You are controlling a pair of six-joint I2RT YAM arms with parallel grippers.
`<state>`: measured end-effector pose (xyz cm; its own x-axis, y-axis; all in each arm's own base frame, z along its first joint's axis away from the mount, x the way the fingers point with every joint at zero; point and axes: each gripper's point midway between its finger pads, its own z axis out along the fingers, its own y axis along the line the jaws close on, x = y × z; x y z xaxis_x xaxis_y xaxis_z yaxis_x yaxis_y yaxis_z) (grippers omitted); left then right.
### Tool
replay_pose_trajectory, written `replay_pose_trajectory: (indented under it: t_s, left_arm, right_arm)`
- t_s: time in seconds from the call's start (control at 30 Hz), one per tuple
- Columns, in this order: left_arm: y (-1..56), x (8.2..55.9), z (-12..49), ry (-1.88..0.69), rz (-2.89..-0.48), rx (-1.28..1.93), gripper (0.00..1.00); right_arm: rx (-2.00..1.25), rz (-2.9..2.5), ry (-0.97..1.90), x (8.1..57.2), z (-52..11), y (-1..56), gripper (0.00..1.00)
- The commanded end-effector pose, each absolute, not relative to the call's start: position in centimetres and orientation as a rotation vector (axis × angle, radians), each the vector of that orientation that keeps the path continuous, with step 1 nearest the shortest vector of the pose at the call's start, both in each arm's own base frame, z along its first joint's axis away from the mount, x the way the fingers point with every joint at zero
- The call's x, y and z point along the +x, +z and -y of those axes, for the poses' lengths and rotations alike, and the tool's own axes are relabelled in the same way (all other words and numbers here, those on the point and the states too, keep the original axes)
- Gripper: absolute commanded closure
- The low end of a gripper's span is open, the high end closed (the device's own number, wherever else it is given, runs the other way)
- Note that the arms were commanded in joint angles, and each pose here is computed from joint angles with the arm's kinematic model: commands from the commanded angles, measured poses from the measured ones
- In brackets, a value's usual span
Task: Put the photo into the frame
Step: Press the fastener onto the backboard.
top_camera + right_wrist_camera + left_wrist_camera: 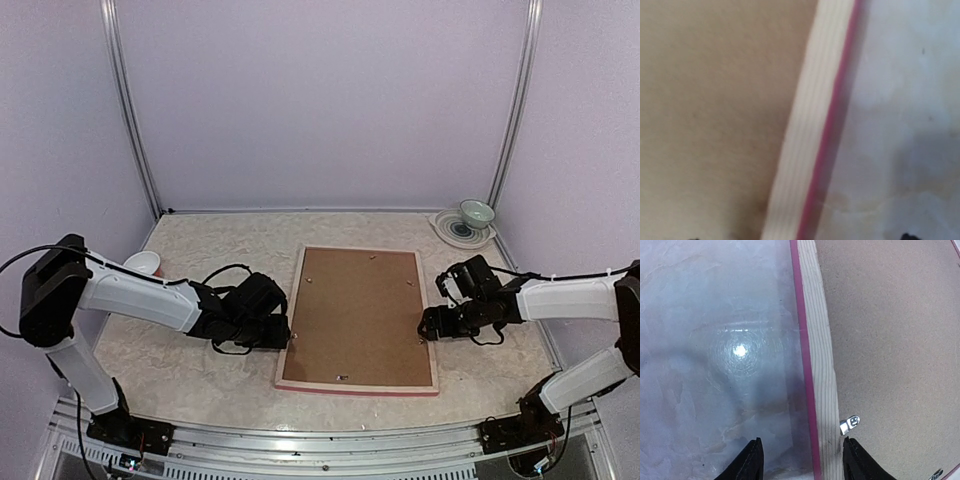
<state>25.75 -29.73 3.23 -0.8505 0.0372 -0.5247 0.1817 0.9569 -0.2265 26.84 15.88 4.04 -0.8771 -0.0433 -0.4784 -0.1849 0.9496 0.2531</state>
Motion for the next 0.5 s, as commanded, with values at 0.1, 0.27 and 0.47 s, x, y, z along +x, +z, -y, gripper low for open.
replay_pose_trajectory:
  t_s: [0.1,0.27,0.47]
  left_arm:
    - [5.5,26.4,30.5,-0.489,-2.491,0.169,0.45]
    - [5.1,26.1,30.5,-0.505,-2.496,0.169,0.45]
    - [4.5,25.8,30.1,-0.509,-2.512,0.152,0.45]
  right_arm:
    - [-0.136,-2.694,0.331,26.0,-16.1,2.3,0.19]
    - [-0.112,-2.678,0.268,26.6,-15.5,2.5,0.22]
    - [-0.116,-2.686,0.232,26.4,-15.1,2.6,0.26]
